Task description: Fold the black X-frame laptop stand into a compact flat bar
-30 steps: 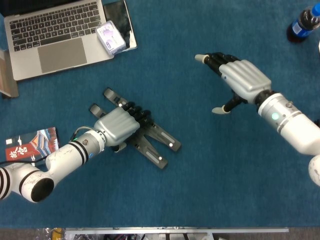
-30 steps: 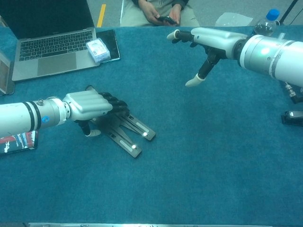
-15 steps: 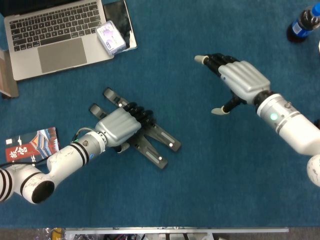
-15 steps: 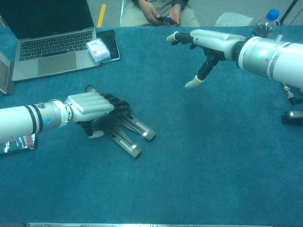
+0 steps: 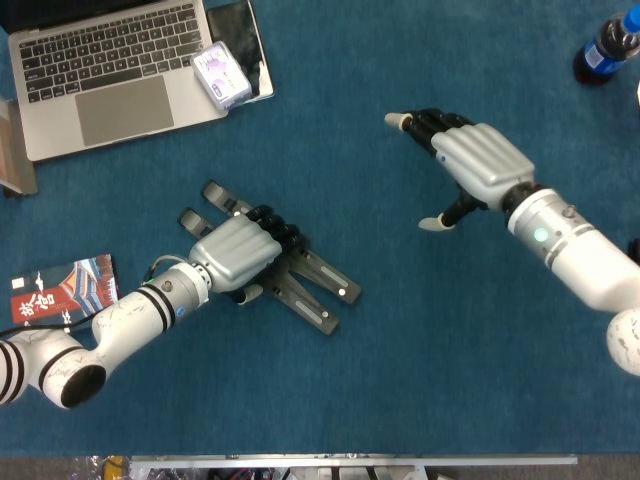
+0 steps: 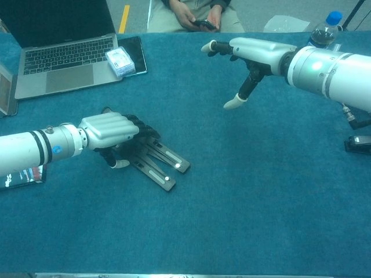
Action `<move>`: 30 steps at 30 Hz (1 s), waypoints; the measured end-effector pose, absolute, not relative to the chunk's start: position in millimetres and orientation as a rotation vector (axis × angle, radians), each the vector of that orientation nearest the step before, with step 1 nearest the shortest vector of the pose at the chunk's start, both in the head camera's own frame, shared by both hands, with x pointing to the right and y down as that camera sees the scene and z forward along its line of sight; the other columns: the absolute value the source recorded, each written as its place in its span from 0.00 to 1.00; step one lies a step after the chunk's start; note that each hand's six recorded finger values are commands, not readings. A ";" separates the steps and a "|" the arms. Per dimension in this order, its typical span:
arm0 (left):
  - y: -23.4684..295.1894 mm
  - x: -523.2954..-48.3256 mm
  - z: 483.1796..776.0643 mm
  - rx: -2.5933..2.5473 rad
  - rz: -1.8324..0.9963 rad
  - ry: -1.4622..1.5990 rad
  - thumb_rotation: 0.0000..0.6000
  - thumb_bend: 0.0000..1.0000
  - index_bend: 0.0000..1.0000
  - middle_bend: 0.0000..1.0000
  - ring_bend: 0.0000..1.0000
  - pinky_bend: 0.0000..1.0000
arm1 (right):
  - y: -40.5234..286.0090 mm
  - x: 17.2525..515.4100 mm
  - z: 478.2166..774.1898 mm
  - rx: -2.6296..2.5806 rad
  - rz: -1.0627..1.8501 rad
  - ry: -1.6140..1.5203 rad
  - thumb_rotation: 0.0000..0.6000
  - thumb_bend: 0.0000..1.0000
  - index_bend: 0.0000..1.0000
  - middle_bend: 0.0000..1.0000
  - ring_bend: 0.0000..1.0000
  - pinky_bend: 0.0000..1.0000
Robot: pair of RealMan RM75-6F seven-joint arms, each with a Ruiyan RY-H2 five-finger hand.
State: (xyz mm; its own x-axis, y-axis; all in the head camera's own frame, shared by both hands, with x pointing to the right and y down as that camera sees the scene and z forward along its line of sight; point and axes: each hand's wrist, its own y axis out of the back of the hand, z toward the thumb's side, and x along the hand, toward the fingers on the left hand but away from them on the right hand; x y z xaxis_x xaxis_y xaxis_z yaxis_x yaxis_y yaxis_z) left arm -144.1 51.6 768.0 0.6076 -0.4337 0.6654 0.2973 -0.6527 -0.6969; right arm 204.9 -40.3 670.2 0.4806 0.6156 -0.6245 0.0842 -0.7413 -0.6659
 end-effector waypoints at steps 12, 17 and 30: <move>51.3 -140.6 767.4 -2.046 -1.088 0.146 1.00 0.36 0.15 0.28 0.24 0.26 | -41.3 205.7 671.0 -2.159 1.243 -0.582 1.00 0.00 0.00 0.08 0.00 0.11; 51.2 -139.7 767.2 -2.061 -1.080 0.156 1.00 0.36 0.16 0.31 0.27 0.32 | -41.6 205.3 670.3 -2.158 1.241 -0.585 1.00 0.00 0.00 0.08 0.00 0.11; 50.4 -148.0 756.9 -2.044 -1.079 0.158 1.00 0.35 0.00 0.03 0.02 0.14 | -42.9 209.4 665.7 -2.147 1.242 -0.598 1.00 0.00 0.00 0.08 0.00 0.11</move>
State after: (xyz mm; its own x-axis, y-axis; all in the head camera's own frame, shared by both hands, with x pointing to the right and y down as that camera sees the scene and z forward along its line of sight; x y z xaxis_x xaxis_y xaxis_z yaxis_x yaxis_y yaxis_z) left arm -148.0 50.4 756.9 0.6282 -0.4431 0.6396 0.2406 -0.6711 -0.7013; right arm 209.4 -42.9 665.7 0.4652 0.6322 -0.6196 0.0901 -0.7301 -0.6773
